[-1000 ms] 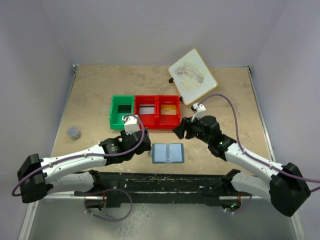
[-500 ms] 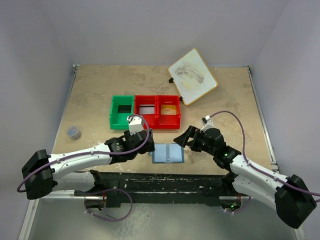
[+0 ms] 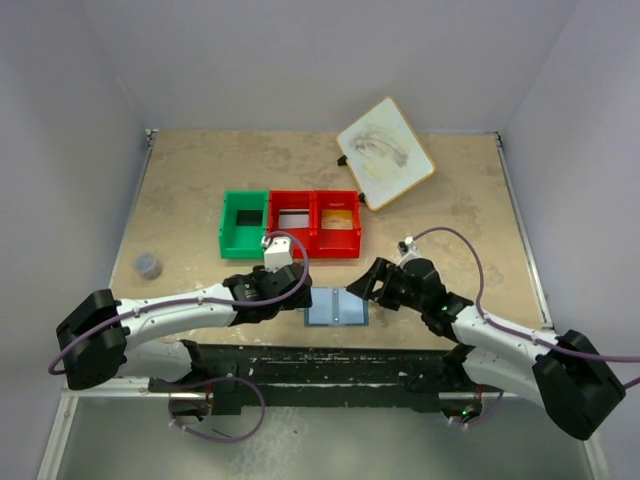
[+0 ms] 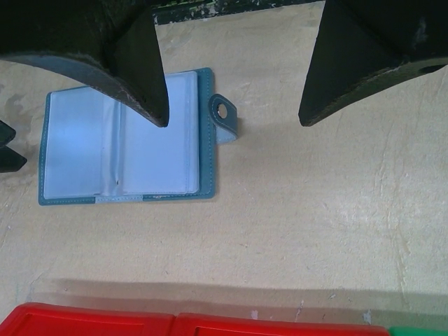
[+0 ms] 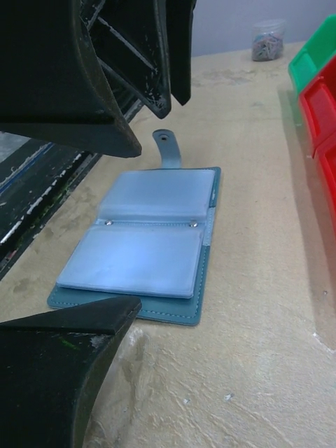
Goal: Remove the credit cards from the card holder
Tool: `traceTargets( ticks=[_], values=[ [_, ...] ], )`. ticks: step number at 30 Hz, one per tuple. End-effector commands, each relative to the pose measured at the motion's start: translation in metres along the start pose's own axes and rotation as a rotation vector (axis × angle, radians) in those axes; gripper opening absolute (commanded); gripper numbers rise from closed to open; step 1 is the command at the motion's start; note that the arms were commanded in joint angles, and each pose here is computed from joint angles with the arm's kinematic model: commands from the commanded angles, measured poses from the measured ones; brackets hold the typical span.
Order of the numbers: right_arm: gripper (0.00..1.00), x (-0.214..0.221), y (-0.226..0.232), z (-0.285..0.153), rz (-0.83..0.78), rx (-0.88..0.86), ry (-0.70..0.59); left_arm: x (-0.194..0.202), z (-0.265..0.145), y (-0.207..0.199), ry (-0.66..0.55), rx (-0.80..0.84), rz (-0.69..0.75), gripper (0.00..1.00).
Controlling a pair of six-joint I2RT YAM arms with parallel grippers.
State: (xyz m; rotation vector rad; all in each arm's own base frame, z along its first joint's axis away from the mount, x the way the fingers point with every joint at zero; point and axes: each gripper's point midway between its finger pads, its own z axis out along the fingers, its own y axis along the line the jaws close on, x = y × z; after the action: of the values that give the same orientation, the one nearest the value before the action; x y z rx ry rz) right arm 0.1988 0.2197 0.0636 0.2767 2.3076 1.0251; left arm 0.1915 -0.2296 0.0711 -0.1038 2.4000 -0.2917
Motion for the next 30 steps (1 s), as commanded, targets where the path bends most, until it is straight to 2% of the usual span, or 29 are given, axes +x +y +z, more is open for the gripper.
traceTargets(
  ticks=[1,6,8,14,20,25,28,30],
  values=[
    [0.82,-0.002,0.009,0.005,-0.006,-0.044,-0.002,-0.007,0.001,-0.006,-0.022,0.017,-0.043,0.73],
    [0.74,0.005,-0.001,0.011,0.001,-0.009,0.031,-0.012,-0.002,-0.001,-0.045,-0.002,-0.052,0.73],
    [0.70,0.006,-0.001,0.013,0.008,-0.009,0.039,-0.022,-0.007,0.003,-0.086,-0.011,-0.070,0.73],
    [0.67,0.014,-0.005,0.018,0.016,-0.004,0.074,-0.052,-0.030,0.019,-0.223,-0.022,-0.153,0.74],
    [0.59,0.012,0.001,0.020,0.004,-0.020,0.076,-0.051,-0.031,0.024,-0.222,-0.026,-0.166,0.74],
    [0.59,-0.009,0.010,0.012,-0.023,-0.002,0.001,-0.065,-0.038,0.032,-0.277,-0.076,-0.147,0.74],
    [0.65,-0.021,0.009,0.001,-0.040,0.059,-0.036,-0.086,-0.049,0.038,-0.346,-0.124,-0.112,0.74],
    [0.68,-0.045,0.008,-0.009,-0.091,0.133,-0.124,-0.104,-0.058,0.047,-0.405,-0.186,-0.085,0.74]
  ],
)
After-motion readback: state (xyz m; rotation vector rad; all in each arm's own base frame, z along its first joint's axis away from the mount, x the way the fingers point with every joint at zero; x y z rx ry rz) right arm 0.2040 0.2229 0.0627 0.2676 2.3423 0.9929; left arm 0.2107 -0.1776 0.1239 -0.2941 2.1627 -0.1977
